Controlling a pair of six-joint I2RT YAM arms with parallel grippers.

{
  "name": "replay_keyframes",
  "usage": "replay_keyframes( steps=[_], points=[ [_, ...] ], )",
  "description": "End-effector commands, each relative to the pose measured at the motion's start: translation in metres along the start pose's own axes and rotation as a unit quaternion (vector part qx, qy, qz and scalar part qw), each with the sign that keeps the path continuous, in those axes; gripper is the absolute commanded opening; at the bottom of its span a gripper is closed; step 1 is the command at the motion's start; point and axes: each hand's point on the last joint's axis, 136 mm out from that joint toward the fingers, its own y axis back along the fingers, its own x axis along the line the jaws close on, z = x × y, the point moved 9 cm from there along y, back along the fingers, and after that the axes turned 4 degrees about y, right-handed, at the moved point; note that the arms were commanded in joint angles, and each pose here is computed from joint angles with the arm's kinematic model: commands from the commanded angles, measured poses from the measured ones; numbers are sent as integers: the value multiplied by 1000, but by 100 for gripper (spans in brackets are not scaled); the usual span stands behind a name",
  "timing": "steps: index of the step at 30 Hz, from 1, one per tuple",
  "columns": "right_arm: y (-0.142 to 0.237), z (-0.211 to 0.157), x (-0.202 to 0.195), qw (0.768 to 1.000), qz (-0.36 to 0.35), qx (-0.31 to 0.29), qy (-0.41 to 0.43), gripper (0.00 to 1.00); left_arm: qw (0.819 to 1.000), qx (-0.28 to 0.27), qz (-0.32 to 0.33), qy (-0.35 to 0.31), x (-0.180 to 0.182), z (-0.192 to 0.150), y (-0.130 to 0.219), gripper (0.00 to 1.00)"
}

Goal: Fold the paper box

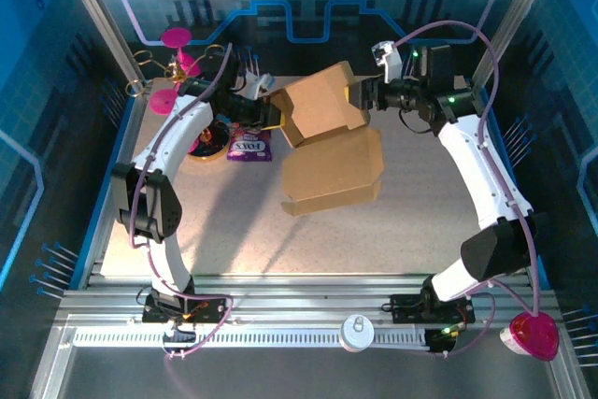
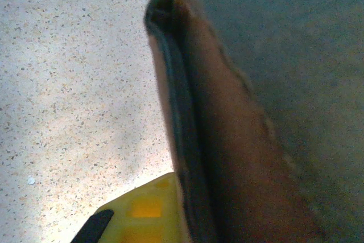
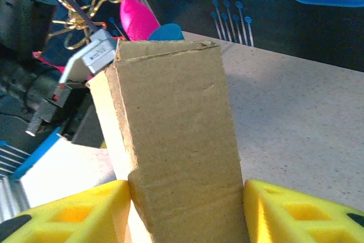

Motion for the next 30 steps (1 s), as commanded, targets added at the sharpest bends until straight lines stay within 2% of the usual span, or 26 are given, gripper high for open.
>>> replay_keyframes(
  steps=[1,8,18,23,30],
  points=[
    [-8,-5,-1,997,-52,39,31,55,1000,-6,-13,-20,-13,-4,13,0],
    [-16,-1,-1,991,-105,59,62,55,1000,-6,-12,-23,-15,-5,14,0],
    [-34,0,13,976,-158,94,114,38,1000,-8,-7,-24,-18,-4,13,0],
    [-40,-1,11,958,-227,115,132,30,1000,-7,-2,-23,-20,-4,10,0],
    [-43,1,3,941,-282,137,127,19,1000,-6,8,-16,-24,-3,7,0]
  ],
)
